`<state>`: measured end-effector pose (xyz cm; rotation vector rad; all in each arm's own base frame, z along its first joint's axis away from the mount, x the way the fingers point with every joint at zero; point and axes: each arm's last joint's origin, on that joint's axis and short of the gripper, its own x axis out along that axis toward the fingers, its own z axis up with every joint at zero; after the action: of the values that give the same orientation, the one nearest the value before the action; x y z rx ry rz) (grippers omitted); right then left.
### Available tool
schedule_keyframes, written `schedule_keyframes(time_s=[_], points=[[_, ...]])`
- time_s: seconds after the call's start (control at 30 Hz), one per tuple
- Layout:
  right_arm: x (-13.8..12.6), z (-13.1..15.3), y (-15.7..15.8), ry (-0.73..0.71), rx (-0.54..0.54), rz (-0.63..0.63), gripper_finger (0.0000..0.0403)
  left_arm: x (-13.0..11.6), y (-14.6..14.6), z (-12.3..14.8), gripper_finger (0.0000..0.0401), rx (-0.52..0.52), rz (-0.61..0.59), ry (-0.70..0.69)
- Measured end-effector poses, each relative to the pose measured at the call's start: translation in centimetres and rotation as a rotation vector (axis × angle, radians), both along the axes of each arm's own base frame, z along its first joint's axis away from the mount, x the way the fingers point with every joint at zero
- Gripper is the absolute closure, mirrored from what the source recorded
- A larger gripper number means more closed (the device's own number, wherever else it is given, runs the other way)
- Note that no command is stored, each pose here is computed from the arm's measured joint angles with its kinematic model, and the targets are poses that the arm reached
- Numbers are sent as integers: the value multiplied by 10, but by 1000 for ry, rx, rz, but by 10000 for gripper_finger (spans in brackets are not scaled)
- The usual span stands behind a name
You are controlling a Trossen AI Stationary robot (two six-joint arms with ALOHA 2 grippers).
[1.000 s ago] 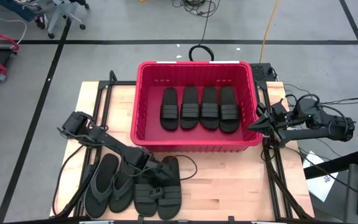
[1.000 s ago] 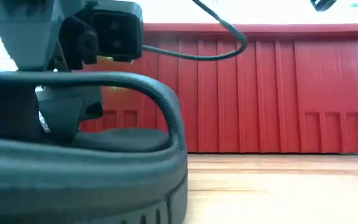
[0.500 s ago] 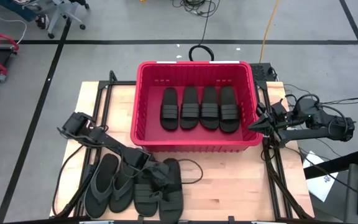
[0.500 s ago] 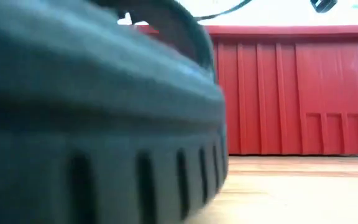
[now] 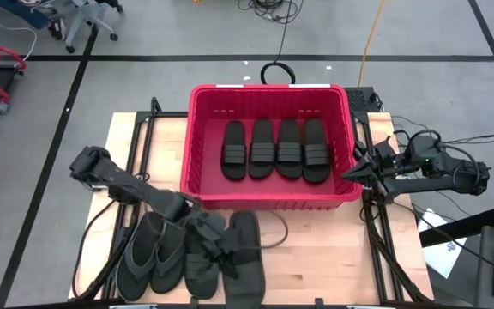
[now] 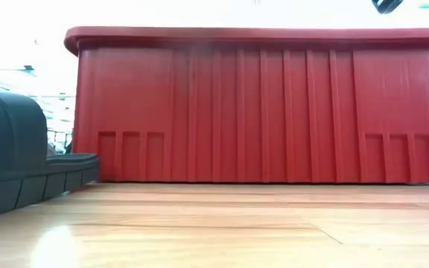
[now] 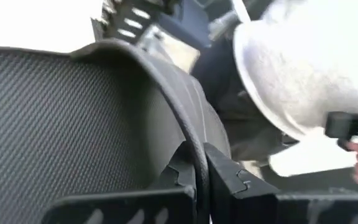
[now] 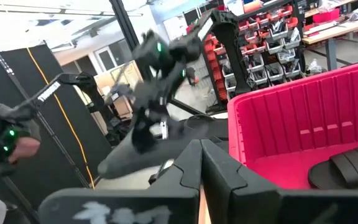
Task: Pick and place slides into bin
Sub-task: Put the black slide into the red container
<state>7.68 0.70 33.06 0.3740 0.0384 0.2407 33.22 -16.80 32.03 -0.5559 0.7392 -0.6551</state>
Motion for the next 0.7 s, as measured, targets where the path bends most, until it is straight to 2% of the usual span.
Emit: schedule_keyframes(time_s=[0.07, 0.2, 0.27, 0.4, 0.5, 0.6, 0.7], points=[[0, 0, 0, 1, 3, 0, 403, 0, 6, 30, 398, 38, 11, -43], [0, 0, 0, 1, 3, 0, 403, 1, 30, 86, 399, 177, 96, -178], [0, 0, 0, 2, 3, 0, 403, 2, 46, 116, 399, 249, 190, -303], [0, 0, 0, 0, -2, 0, 403, -4, 80, 160, 399, 346, 372, -452], [0, 0, 0, -2, -8, -1, 403, -3, 97, 169, 400, 454, 514, -482], [0, 3, 0, -34, -19, -2, 403, 2, 116, 165, 400, 587, 727, -445], [0, 12, 0, -127, -21, -12, 403, 10, 134, 157, 400, 618, 916, -378]])
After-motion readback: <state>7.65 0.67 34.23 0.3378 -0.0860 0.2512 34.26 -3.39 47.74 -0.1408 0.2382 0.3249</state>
